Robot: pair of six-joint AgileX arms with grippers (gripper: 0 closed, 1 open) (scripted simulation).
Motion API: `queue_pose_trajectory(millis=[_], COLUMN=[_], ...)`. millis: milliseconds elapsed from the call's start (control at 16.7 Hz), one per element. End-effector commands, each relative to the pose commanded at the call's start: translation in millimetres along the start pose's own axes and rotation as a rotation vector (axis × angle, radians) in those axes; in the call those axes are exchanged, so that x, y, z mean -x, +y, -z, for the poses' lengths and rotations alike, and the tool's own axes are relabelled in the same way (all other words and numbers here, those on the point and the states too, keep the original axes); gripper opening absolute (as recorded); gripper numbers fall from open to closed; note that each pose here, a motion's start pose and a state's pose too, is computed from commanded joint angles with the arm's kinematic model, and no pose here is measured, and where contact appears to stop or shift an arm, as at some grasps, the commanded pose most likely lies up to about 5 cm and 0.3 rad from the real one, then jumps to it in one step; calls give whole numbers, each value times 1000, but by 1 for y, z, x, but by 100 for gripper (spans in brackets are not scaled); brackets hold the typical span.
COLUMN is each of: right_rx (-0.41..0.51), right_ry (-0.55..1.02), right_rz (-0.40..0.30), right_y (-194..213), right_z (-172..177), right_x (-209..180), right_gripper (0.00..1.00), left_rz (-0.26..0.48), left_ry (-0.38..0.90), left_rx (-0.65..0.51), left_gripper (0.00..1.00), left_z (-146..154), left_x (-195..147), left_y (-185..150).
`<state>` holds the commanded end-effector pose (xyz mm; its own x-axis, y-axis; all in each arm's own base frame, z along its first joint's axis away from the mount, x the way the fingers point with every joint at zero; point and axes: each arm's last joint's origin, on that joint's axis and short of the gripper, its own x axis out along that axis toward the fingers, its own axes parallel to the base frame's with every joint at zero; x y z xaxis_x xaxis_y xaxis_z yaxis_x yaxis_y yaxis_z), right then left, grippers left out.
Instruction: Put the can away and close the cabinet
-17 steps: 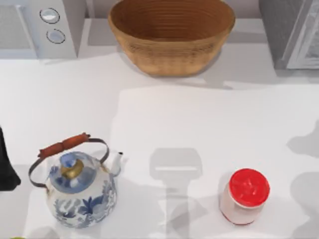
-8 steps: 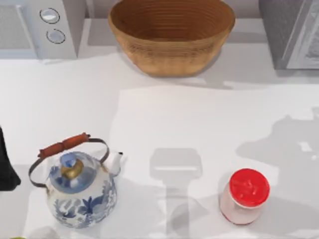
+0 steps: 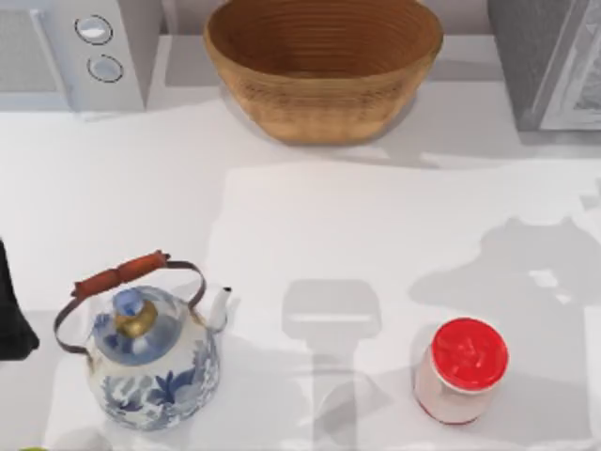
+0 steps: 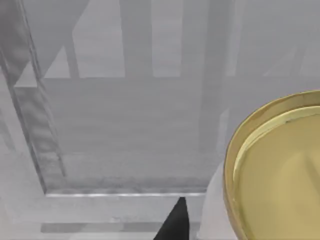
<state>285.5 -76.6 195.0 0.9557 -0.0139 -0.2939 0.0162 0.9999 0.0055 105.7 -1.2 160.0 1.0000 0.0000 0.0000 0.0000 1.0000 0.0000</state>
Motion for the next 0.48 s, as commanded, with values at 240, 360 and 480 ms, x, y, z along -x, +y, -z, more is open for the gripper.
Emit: queue_pose_trajectory(millis=[240,360,480], right_rx=[2,4,6], right_ry=[-5,-10,-15], right_rz=[-5,-9,-14], right_y=[9,18,28], right_z=[-1,-1,3], right_x=[15,31,50], right_gripper=[0,0,0], left_rz=[0,0,0], left_ry=[0,0,0], left_rx=[0,0,0], left_gripper=[100,100,100], left_z=[0,0,0], left_x=[0,0,0], left_y=[0,0,0])
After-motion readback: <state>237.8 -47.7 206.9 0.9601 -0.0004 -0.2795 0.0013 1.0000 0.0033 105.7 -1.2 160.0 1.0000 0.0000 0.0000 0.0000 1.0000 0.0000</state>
